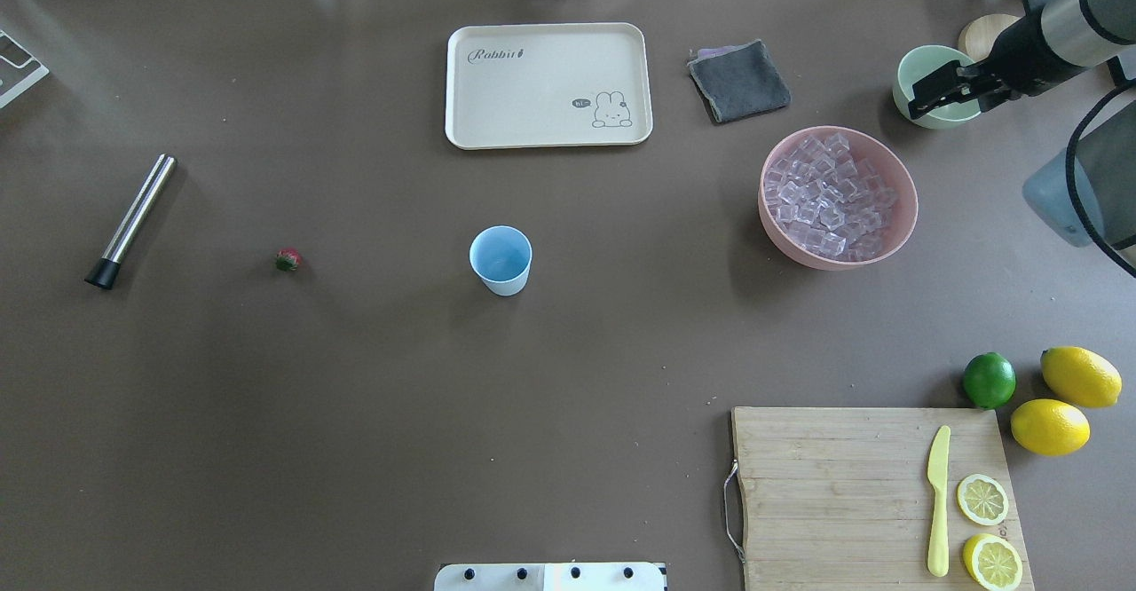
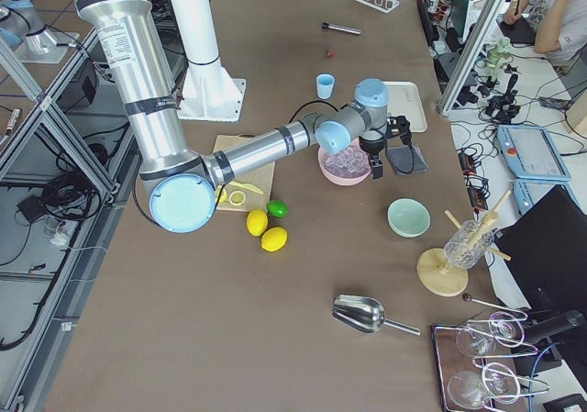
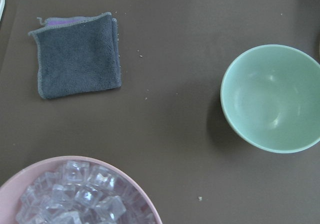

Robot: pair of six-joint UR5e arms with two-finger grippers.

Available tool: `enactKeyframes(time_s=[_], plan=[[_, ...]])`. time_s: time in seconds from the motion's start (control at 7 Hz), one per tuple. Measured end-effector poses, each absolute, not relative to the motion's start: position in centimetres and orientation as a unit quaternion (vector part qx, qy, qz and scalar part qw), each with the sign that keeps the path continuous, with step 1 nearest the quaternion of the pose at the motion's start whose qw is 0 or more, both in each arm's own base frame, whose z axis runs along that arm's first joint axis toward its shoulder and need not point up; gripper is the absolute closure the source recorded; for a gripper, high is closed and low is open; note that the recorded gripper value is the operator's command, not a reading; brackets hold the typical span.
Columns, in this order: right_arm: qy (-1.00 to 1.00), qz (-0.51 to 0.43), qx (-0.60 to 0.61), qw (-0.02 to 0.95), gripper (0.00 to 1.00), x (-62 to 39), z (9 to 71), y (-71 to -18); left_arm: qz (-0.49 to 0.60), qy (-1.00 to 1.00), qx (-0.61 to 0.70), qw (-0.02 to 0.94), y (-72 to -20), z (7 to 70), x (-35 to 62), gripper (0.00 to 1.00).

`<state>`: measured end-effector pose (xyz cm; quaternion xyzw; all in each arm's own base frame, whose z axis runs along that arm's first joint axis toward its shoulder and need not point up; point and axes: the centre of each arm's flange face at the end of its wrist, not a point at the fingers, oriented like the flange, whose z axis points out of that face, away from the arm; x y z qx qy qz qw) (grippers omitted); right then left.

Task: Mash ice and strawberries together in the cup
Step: 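Lower the right gripper into the pink bowl and grasp an ice cube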

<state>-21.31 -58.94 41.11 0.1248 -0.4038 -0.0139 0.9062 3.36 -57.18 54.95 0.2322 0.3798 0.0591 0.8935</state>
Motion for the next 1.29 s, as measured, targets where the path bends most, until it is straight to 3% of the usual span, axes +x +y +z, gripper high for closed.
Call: enactKeyframes(time_s=[0.29, 1.29], plan=[[-0.406, 0.011, 0.121, 0.906, 0.01, -26.6, 38.3, -58.5, 0.062, 0.381, 0.237, 0.892, -57.7, 54.3, 3.6, 0.02], [-0.363, 0.012, 0.133, 0.922, 0.03, -31.9, 39.6, -57.2, 0.073, 0.384, 0.237, 0.889, -58.5, 53.6, 5.0, 0.02]])
